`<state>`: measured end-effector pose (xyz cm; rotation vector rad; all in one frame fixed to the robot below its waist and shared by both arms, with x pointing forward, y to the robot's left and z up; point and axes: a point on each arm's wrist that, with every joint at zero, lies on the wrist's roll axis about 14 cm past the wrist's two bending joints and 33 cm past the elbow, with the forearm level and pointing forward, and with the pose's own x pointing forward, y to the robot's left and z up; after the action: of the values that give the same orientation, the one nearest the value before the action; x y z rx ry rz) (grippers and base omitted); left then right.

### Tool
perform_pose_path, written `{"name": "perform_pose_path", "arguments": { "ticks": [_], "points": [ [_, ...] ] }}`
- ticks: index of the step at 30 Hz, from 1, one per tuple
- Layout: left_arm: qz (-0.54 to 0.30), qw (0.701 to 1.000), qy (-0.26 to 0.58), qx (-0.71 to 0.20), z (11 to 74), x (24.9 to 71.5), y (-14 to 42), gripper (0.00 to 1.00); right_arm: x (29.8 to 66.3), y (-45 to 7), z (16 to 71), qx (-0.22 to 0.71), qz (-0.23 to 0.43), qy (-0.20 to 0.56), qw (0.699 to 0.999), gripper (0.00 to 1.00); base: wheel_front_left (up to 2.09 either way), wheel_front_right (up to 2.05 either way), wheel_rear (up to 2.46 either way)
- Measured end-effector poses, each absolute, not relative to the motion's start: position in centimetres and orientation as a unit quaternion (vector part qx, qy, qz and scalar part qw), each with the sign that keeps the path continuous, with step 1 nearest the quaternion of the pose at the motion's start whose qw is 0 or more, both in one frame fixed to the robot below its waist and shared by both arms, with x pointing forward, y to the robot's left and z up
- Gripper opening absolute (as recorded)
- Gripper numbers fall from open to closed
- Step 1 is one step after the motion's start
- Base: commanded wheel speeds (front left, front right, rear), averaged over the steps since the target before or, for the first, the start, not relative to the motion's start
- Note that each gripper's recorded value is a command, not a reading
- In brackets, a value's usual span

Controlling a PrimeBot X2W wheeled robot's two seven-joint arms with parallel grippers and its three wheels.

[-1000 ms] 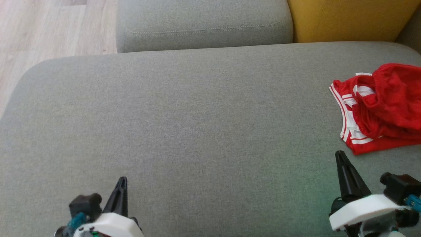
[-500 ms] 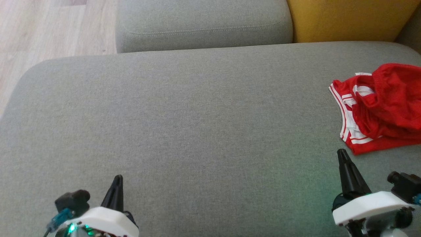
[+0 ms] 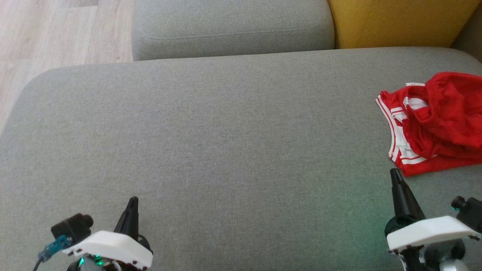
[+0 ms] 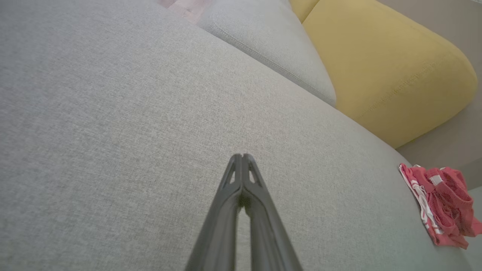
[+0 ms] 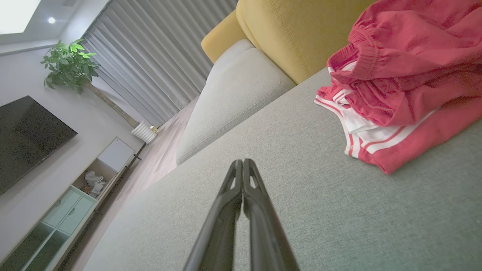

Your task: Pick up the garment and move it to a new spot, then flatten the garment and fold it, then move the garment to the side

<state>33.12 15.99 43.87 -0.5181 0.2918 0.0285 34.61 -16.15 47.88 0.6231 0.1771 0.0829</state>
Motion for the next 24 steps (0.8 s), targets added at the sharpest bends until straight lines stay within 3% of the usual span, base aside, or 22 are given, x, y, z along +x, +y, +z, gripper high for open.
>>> {"name": "perform_pose_path", "arguments": {
  "ticks": [24],
  "points": [
    [0.027,0.905,0.142,-0.399,44.3,34.3,16.5,0.00,35.3,-17.2,47.6,0.437,0.016,0.079,0.896,0.00,0.00,0.00,0.00]
  ]
}}
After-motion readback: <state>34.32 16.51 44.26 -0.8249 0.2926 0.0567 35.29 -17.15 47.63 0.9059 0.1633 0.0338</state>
